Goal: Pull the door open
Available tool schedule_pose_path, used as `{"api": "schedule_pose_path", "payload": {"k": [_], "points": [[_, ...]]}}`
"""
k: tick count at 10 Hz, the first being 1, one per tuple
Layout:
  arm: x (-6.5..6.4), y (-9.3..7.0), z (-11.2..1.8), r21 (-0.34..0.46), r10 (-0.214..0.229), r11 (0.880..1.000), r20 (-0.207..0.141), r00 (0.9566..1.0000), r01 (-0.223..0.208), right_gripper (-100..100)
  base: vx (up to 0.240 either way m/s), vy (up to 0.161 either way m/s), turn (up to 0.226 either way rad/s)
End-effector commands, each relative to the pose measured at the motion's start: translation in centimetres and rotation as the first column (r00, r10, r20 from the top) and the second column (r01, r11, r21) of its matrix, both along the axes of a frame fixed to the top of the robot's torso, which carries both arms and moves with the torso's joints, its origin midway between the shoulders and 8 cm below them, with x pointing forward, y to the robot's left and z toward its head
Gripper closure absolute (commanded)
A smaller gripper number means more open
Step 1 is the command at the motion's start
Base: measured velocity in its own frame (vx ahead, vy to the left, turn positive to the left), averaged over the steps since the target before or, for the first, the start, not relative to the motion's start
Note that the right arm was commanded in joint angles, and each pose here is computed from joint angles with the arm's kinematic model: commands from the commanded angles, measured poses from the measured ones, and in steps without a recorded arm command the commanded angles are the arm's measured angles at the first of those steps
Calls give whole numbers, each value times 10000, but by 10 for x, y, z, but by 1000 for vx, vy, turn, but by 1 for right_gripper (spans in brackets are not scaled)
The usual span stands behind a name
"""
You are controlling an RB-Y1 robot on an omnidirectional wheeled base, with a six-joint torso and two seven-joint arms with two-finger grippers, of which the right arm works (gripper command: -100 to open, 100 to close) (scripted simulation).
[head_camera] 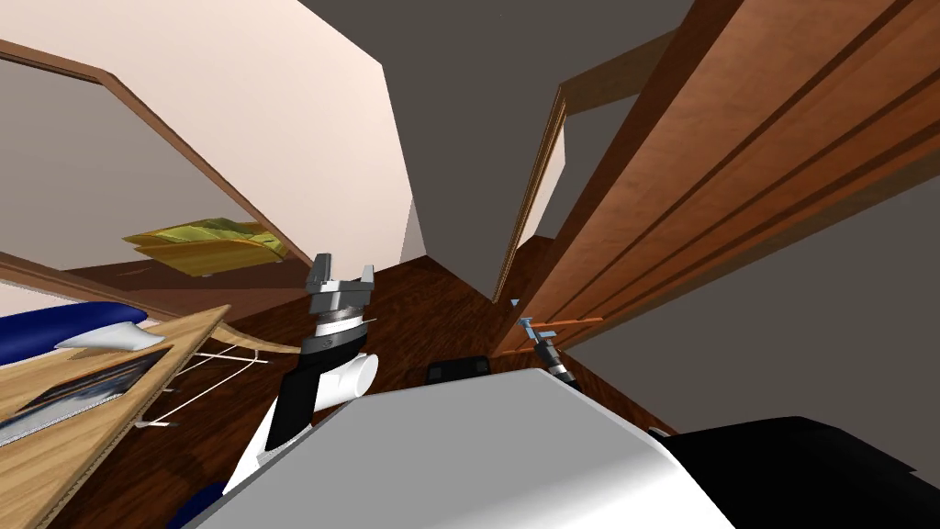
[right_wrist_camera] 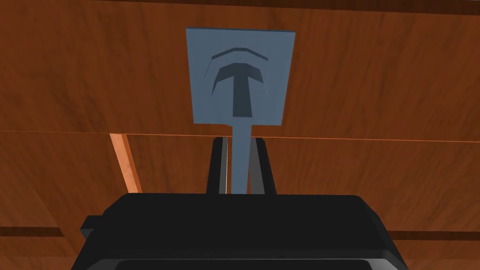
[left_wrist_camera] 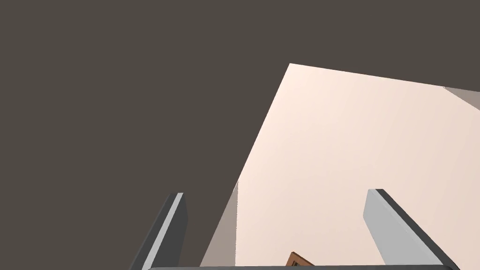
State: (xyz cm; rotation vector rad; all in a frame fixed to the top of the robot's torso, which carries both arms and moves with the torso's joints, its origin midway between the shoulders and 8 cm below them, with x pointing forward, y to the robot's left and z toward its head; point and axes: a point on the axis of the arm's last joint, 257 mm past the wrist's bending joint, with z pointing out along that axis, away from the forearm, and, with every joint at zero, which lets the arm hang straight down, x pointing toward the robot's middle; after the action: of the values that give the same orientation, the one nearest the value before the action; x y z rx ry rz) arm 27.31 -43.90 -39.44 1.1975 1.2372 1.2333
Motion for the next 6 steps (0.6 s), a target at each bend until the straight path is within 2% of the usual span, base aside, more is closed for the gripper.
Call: {"api": "schedule_pose_path", "payload": {"k": [1,6], "points": [[-2,1,0,10,54,10000,4,10000,-54,100,-176,-69,145],[-7,-1,1,-5,148,9999,33,9999,-148,100,-220,-67,165]]}}
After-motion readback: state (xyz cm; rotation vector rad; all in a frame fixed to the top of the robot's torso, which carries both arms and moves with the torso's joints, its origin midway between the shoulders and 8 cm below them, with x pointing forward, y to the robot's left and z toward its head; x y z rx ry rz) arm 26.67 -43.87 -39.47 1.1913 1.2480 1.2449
